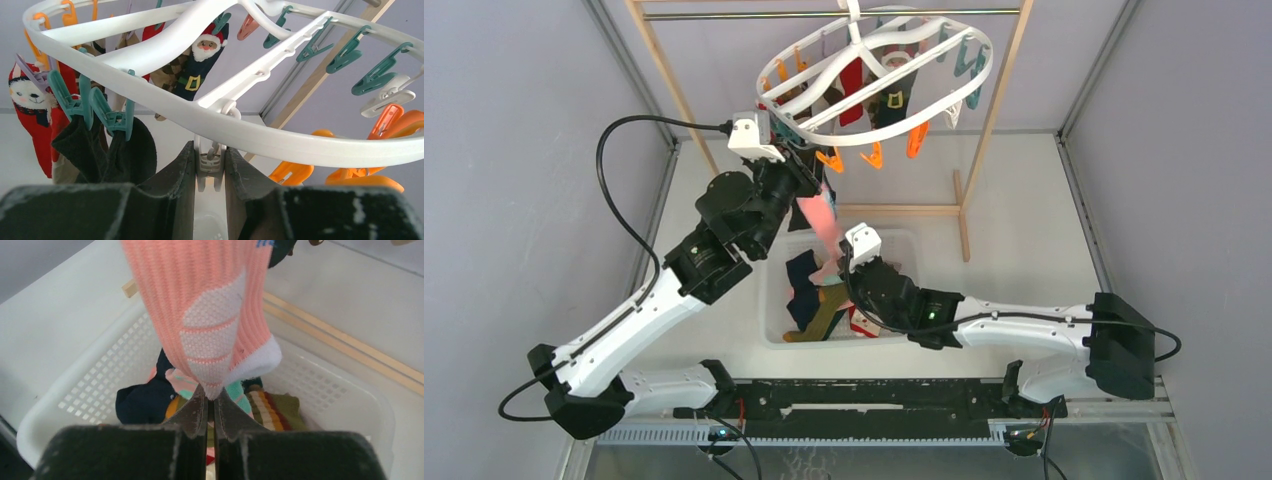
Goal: Remove the socks clipped to the hanger
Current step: Remove the sock from the hanger.
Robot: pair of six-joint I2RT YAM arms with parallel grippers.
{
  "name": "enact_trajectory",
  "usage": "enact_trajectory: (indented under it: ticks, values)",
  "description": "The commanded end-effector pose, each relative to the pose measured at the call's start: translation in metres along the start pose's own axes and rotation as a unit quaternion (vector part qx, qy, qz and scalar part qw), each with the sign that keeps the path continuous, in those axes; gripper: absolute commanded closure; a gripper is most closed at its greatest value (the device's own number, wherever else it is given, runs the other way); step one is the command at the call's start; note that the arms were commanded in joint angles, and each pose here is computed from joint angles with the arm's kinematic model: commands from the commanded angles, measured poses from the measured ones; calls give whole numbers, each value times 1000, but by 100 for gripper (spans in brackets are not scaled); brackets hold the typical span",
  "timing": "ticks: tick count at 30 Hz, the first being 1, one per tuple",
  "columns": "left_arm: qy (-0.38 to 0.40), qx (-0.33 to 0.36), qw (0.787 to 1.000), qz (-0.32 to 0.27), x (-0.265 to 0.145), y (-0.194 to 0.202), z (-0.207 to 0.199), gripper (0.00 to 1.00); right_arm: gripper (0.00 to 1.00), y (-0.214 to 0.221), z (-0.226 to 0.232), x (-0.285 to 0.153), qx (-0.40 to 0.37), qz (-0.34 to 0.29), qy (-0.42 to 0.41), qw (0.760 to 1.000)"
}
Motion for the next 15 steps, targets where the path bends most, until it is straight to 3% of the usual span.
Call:
enact_trajectory:
  ticks: [1,7,15]
  values:
    - [18,-3,1000,-19,-9,-18,-3,93,95,-2,6,-18,20,-16,-13,1000]
    - [14,-2,1000,-15,-11,-15,-1,91,95,4,10,-38,24,-14,-28,999]
    - [16,1,1000,-8,-14,-10,2,61,95,10,13,-51,24,-8,-37,999]
Point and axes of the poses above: each gripper's point midway between its finger pads, its own x axis out along the fingers, its own z axis along the line the jaws close on, y = z × x, the point moved 10 cm from there along -x, back along the fingers, and after that the axes turned 2 degrees about -x, right-handed, at the moved point
